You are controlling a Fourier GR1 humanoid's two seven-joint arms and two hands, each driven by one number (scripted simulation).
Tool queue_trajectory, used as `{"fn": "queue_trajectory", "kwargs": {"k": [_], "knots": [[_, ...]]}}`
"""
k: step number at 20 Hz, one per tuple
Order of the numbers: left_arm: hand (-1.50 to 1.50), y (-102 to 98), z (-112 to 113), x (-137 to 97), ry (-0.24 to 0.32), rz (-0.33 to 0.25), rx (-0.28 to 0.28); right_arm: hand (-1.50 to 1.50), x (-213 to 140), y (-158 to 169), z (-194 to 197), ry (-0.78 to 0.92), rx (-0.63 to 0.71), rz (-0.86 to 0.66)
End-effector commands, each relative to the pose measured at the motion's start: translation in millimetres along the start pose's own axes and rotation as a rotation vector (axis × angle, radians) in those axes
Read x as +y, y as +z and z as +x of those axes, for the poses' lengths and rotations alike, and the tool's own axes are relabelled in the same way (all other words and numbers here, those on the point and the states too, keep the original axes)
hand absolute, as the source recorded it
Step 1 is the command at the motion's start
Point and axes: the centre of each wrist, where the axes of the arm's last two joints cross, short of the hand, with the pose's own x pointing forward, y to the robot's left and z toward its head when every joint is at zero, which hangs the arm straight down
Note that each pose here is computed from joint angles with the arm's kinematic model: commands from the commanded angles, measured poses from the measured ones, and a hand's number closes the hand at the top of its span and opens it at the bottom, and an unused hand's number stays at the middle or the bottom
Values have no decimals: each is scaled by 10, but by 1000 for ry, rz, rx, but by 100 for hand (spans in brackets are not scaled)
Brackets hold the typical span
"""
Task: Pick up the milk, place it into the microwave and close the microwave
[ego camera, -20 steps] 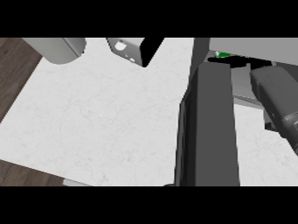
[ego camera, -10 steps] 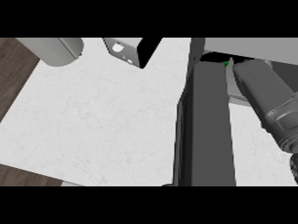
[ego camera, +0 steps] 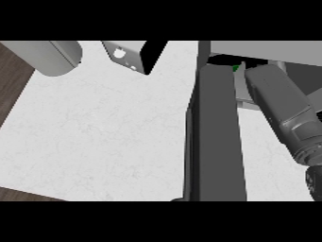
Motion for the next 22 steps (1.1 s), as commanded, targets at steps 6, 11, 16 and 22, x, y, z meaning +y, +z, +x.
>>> {"fn": "queue_trajectory", "kwargs": {"k": [6,11,16,22], "knots": [[-150,103,-150,-93,20,-16,31,-150,-107,45,-138,-70,17,22],[-150,21,-373,-332,91,-101,12,-150,-222,290,-504,-137,16,68],[-150,-32,-505,-448,114,-196,55,-150,-154,431,-616,-354,8,164],[-150,-53,-714,-548,107,-315,127,-150,-14,816,-891,-576,56,223]]}}
